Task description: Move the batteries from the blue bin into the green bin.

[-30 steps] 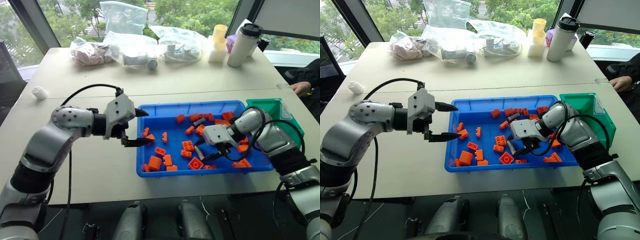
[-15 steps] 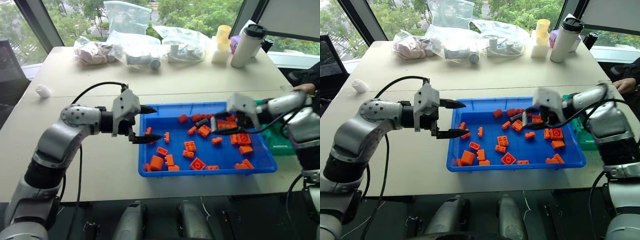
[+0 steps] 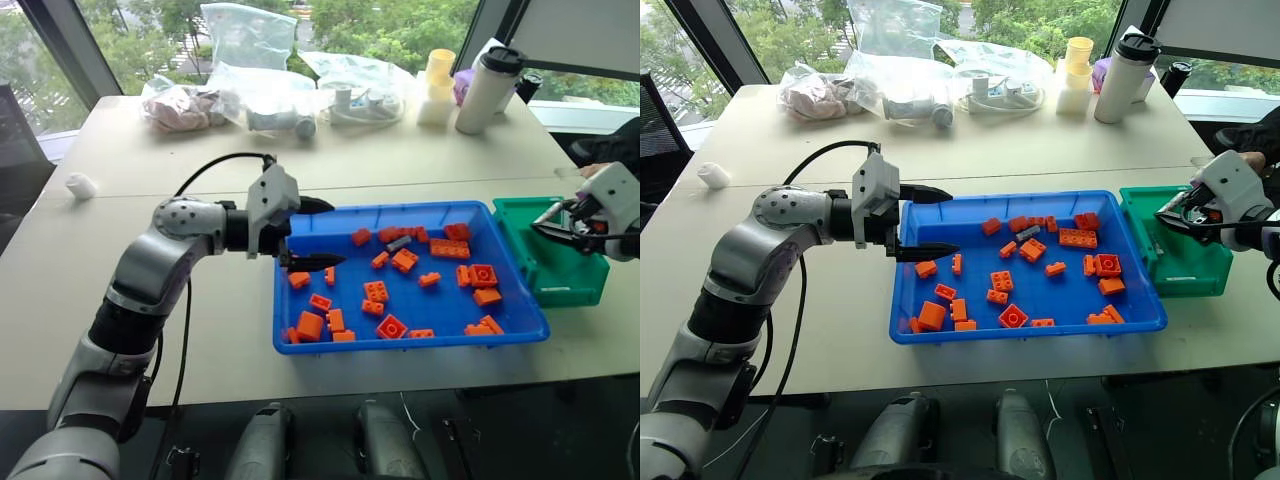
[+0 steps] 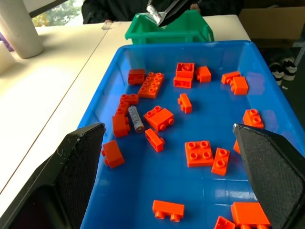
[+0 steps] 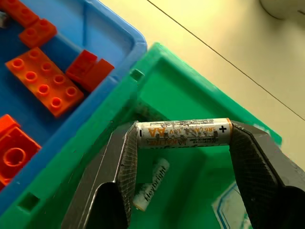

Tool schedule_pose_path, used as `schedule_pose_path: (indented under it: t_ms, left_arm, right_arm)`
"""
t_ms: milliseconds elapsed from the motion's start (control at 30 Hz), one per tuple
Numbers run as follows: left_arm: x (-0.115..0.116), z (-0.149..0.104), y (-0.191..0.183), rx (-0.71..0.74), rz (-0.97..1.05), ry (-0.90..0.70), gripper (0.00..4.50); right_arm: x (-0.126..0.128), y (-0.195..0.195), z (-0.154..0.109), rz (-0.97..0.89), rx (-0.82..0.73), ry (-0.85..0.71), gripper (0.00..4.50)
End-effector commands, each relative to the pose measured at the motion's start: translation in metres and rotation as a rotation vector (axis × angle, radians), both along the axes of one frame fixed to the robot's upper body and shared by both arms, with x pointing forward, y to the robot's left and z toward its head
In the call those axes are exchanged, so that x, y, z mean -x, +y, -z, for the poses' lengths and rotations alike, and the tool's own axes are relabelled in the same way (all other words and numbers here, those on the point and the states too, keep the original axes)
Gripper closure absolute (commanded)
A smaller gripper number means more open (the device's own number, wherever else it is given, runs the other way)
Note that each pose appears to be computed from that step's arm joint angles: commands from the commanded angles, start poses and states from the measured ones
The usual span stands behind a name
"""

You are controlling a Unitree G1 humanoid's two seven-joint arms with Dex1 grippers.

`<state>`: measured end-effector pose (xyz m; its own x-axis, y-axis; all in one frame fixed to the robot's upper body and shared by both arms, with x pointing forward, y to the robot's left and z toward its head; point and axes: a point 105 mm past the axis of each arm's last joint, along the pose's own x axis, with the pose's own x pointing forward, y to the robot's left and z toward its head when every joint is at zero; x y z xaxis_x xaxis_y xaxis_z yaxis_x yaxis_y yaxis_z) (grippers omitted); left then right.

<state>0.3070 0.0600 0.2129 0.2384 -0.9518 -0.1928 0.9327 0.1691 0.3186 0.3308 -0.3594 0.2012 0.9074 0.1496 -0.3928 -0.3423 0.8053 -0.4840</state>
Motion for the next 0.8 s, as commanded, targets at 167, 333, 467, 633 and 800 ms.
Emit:
schedule_pose_path:
  t_ms: [167,333,467,633,800]
  left_arm:
    - [0.002,-0.005,-0.001,0.007,0.006,-0.036,0.00]
    - [0.002,-0.005,0.003,-0.003,-0.012,-0.038,0.00]
    - [0.001,-0.005,0.007,-0.009,-0.023,-0.040,0.00]
    - [-0.001,-0.011,0.012,0.016,-0.048,-0.040,0.00]
    - [-0.003,-0.028,0.025,0.094,-0.098,-0.022,0.00]
  right_arm:
    - [0.002,-0.015,-0.012,0.049,0.009,-0.056,1.81]
    - [-0.001,-0.014,-0.014,0.049,0.019,-0.057,0.05]
    - [-0.006,-0.003,-0.027,0.019,-0.003,-0.106,0.05]
    - [-0.014,0.046,-0.046,-0.121,-0.157,-0.168,0.05]
    - [-0.017,0.133,-0.030,-0.290,-0.372,-0.112,0.05]
